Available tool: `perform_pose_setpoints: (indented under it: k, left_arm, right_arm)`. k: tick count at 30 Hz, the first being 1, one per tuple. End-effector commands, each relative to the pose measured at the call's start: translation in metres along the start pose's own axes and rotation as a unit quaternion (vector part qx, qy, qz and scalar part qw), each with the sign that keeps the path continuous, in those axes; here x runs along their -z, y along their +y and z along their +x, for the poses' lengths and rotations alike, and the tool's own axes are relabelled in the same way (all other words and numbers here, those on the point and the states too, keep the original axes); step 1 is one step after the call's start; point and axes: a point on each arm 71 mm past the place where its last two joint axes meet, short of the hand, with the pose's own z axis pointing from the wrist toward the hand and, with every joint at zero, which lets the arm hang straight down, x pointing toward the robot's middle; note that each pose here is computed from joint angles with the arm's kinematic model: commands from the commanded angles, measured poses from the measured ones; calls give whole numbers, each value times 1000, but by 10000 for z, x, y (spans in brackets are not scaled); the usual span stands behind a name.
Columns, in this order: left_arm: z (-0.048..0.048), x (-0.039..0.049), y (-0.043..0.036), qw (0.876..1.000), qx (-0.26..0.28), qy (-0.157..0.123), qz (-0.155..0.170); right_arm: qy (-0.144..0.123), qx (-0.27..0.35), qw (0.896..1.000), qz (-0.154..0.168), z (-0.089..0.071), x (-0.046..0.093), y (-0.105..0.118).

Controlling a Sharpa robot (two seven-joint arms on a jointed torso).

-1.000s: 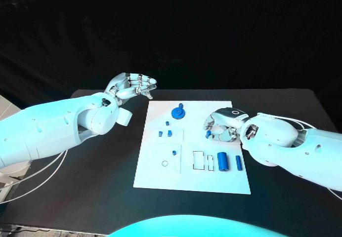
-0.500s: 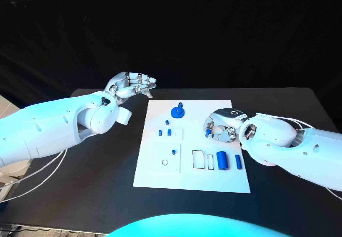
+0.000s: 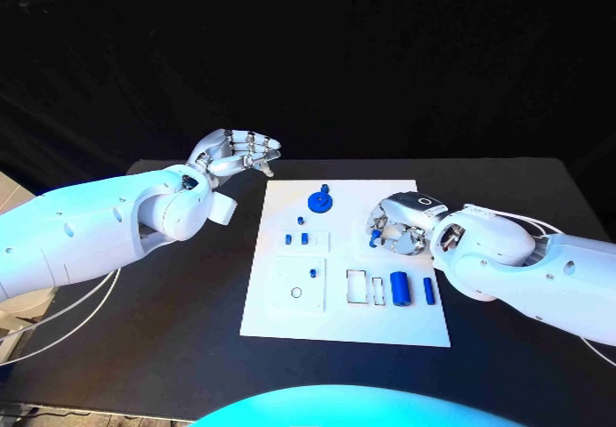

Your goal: Assemble the parts on the task board

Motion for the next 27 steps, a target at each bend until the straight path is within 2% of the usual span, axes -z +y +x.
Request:
perform_pose_setpoints:
  k: [1, 9, 14, 16, 23, 27]
  left_arm:
    - [10, -9, -9, 1000, 3, 6, 3]
    - [-1, -14, -3, 1000, 2, 5, 3]
    - [-3, -20, 3, 1000, 2, 5, 1]
    - [0, -23, 3, 1000, 2, 5, 1]
    - [28, -44, 6, 1000, 3, 8, 2]
    - [43, -53, 9, 1000, 4, 10, 2]
  right_arm:
    - [-42, -33, 999, 10, -97, 22, 4]
    - [-70, -65, 995, -2, -278, 93, 121]
    - [-77, -85, 993, -27, -322, 89, 326]
    - [-74, -92, 992, -40, -303, 71, 431]
    - [-53, -100, 988, -102, -95, -13, 898]
    - [-46, -96, 986, -128, 8, -32, 1064]
